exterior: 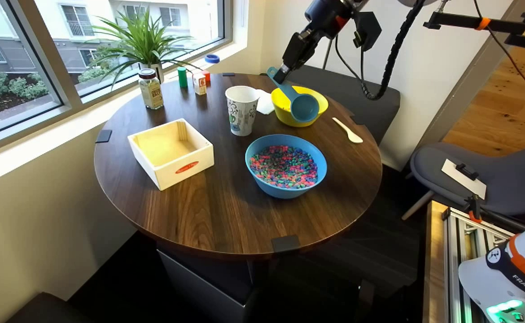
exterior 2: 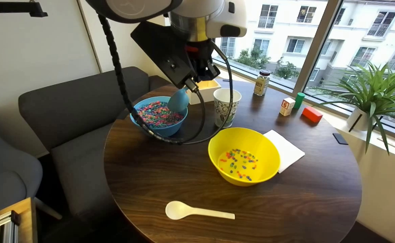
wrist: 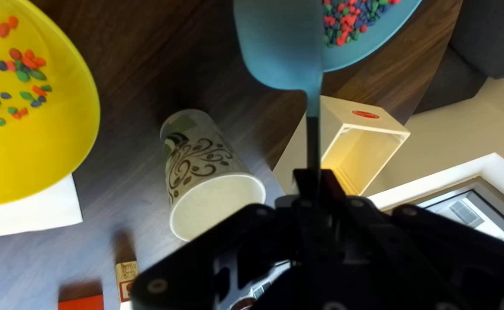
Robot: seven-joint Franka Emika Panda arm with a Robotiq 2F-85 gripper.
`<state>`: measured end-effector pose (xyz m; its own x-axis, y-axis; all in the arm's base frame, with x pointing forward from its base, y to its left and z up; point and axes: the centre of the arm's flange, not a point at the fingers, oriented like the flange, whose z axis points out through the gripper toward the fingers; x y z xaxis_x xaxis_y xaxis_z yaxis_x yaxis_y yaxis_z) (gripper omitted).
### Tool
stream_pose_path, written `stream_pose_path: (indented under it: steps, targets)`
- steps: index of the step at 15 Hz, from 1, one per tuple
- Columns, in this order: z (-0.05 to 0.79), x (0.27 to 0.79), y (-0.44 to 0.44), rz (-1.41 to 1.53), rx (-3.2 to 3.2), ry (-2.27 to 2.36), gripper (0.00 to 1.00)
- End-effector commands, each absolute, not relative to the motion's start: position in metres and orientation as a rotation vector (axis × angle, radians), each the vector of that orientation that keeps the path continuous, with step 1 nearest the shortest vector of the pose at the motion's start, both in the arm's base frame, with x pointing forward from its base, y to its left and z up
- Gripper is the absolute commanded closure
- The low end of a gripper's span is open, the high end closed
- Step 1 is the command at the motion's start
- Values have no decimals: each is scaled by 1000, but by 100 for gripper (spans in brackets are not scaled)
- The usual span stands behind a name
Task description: Use the blue ladle to put some of the contents of the blue bowl into the yellow bowl
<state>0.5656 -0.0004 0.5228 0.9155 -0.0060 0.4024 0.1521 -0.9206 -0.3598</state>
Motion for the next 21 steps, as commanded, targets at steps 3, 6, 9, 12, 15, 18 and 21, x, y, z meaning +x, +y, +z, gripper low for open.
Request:
stream_pose_path:
  steps: [3,6,9,12,15,18,21]
  targets:
    - [507,551,-16,-403,-2637,-218,98]
    - [500,544,-20,-325,-2580,-259,98]
    - [491,538,-26,-281,-2544,-296,98]
    - [481,533,-34,-236,-2524,-316,98]
    - [469,528,-41,-200,-2516,-351,98]
    - [453,526,-47,-151,-2506,-348,98]
    - [438,529,-55,-120,-2507,-306,98]
